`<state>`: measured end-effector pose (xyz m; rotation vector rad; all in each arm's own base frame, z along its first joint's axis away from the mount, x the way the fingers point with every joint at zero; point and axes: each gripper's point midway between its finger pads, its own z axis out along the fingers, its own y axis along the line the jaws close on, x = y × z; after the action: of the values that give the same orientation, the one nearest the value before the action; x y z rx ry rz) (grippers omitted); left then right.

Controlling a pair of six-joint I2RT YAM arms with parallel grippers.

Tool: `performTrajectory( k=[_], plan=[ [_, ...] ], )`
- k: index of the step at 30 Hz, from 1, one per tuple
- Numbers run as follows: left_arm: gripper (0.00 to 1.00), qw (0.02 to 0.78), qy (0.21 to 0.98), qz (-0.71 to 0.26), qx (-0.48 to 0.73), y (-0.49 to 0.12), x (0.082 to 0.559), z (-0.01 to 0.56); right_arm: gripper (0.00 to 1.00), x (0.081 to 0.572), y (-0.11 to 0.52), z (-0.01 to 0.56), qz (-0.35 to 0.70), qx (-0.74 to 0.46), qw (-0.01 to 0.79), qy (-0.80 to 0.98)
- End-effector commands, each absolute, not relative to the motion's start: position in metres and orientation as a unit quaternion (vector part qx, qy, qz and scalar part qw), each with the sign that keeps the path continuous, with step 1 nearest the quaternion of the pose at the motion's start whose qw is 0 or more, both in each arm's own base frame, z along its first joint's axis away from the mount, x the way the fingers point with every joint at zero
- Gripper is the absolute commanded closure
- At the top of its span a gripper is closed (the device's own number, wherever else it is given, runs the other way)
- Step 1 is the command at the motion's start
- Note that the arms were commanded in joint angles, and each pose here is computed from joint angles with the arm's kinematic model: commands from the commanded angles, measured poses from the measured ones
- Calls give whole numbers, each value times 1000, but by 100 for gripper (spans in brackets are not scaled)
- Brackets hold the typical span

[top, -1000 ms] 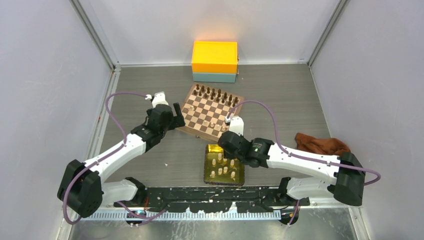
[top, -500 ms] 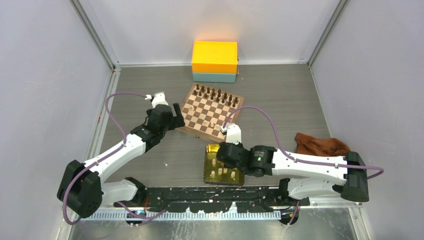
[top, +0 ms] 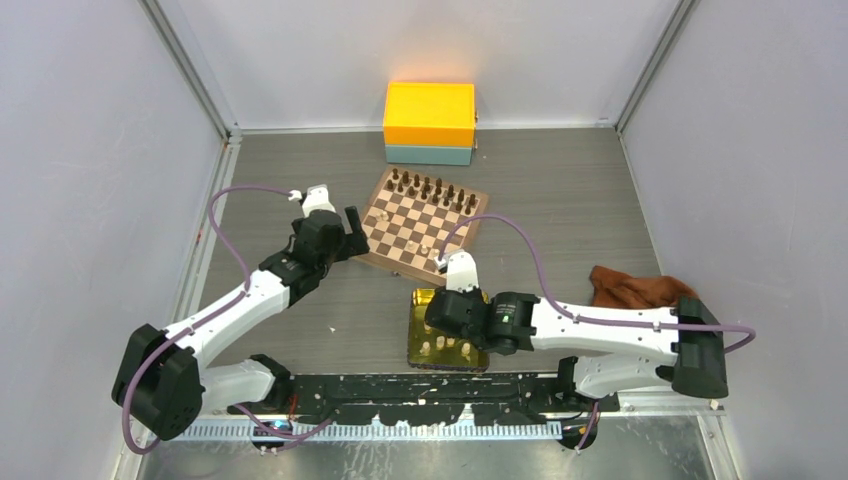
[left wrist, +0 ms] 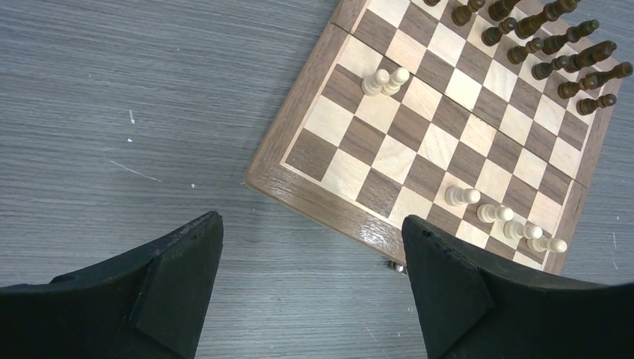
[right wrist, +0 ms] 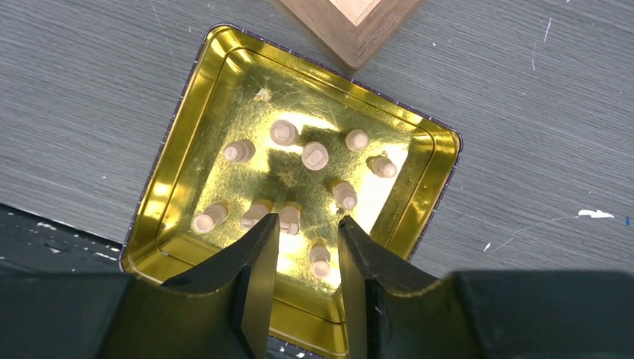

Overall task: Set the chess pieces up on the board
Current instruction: Pick up the chess piece from the storage box.

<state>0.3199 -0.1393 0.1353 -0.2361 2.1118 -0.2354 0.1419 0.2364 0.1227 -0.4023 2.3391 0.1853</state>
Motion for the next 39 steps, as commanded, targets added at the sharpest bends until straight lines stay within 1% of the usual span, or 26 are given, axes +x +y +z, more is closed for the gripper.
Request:
performTrajectory(
  k=[1, 18, 39],
  plan=[
    [10, 497, 855, -104, -106, -138, 321, 147, 59, 155, 252, 140, 81, -143, 405, 899],
    [10, 495, 856, -102, -105, -139, 322, 143, 59, 174, 258, 126, 84, -132, 391, 907],
    [10, 497, 856, -96, -106, -138, 325, 142, 59, 184, 278, 110, 93, -199, 343, 913]
  ],
)
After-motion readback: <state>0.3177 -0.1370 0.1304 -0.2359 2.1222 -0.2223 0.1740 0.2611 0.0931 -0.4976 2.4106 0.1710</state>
